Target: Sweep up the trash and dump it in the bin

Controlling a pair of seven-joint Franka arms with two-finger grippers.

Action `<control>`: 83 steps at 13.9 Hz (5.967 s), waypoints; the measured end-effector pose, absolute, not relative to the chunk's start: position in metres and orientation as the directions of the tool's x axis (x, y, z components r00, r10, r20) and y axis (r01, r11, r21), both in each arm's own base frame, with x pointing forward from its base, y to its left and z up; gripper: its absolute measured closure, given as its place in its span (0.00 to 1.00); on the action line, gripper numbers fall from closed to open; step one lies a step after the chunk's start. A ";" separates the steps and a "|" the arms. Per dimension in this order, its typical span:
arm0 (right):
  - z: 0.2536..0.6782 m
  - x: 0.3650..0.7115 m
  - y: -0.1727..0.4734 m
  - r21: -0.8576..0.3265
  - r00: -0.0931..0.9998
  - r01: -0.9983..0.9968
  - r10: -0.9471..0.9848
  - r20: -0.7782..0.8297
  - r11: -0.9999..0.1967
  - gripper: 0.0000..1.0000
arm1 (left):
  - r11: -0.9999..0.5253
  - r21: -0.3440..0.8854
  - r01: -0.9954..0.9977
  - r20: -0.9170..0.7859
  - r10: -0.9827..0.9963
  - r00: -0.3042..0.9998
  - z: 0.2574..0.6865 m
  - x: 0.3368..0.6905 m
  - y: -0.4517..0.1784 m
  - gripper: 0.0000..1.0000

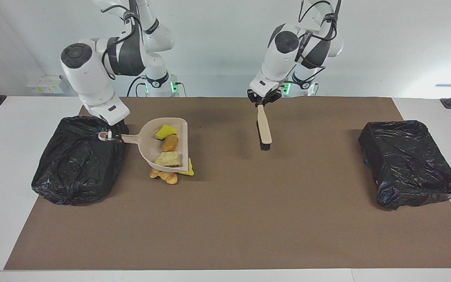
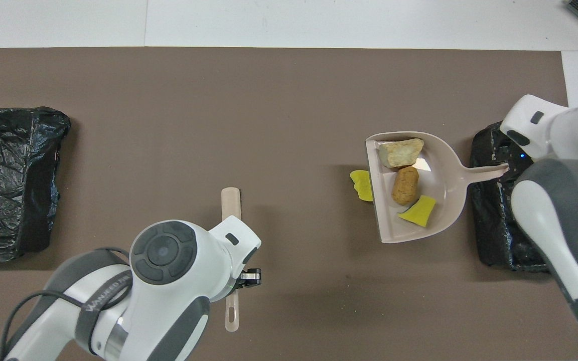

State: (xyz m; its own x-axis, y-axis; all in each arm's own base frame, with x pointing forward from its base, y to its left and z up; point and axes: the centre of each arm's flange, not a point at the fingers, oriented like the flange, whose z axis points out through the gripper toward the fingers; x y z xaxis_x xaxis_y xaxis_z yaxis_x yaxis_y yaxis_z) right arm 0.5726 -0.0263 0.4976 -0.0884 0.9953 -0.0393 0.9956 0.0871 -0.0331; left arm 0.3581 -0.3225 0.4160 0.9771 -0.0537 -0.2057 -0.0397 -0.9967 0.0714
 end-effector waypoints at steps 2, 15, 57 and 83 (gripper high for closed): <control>0.504 0.568 -0.072 -0.046 -0.110 0.993 0.993 -0.034 0.108 0.69 | -0.996 0.063 -0.069 -0.202 -0.081 0.976 0.384 0.342 -0.322 0.74; 0.535 0.520 -0.289 0.013 -0.087 0.995 0.948 -0.306 0.095 0.69 | -0.997 0.061 -0.047 -0.190 -0.058 0.980 0.347 0.331 -0.327 0.74; 0.587 0.537 -0.082 0.015 -0.093 0.963 0.388 -0.917 0.267 0.69 | -0.995 0.059 -0.085 -0.004 -0.086 0.996 0.630 0.496 -0.039 0.00; 0.580 0.512 -0.032 0.133 0.570 0.822 0.800 -0.188 -0.554 0.69 | -0.996 0.050 -0.074 -0.031 -0.076 0.997 0.639 0.485 -0.031 0.00</control>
